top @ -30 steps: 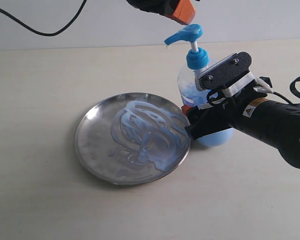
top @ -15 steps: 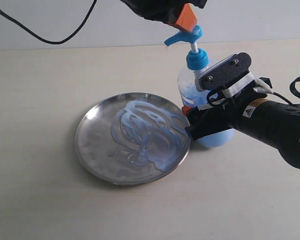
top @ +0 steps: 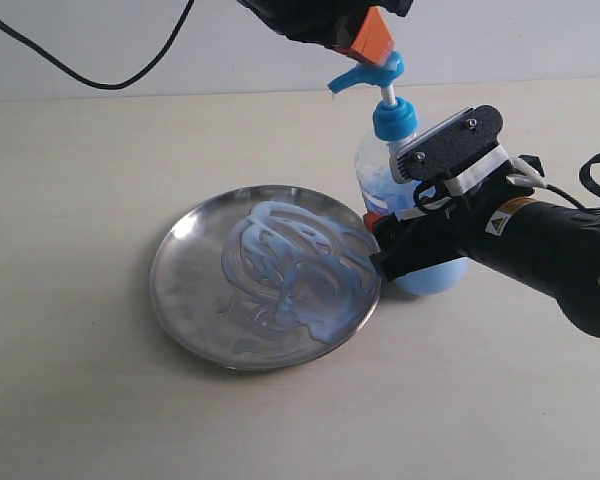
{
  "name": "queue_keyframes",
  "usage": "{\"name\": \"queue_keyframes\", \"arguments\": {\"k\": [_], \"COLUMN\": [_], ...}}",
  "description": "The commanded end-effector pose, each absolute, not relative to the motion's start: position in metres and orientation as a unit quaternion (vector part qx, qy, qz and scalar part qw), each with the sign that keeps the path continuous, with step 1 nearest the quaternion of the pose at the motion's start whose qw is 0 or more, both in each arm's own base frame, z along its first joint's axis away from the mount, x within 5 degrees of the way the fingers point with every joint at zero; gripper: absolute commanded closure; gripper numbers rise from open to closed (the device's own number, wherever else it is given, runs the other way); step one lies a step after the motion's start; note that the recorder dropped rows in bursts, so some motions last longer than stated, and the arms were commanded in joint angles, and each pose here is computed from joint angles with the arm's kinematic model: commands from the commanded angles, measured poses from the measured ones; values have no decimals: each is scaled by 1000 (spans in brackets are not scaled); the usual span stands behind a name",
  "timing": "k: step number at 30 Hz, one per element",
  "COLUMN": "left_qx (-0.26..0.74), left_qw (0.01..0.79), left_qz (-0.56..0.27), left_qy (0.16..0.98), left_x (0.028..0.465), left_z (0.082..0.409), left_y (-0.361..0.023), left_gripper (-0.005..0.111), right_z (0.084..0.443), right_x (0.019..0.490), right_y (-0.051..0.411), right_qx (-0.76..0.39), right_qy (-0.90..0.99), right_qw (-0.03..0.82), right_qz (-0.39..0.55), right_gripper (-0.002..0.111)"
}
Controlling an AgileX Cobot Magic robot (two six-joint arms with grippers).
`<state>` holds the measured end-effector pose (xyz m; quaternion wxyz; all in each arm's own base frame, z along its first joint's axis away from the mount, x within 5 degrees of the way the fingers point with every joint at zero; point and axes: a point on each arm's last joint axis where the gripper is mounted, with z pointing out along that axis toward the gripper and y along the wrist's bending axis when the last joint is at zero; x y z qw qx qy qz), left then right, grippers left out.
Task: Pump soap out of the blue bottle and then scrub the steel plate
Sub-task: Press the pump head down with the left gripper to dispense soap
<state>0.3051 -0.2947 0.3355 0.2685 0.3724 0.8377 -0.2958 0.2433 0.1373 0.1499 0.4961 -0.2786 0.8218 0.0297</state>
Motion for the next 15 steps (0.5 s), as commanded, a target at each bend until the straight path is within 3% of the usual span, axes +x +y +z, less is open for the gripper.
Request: {"name": "queue_keyframes", "arguments": {"k": [1,15], "left_qx": [378,387], "left_qw": [249,207], "left_qz": [-296,-288], "left_qy": [842,851], "left_x": [303,305], "left_z": [330,312], "left_y": [-297,-300], "left_gripper": [107,107], "right_z": [176,178], "right_x": [254,254], "right_y": [140,141], "right_qx": [-254,-243], "right_qy": [756,754], "right_qw": [603,609], "right_qz": [22,36], "right_gripper": [108,108]}}
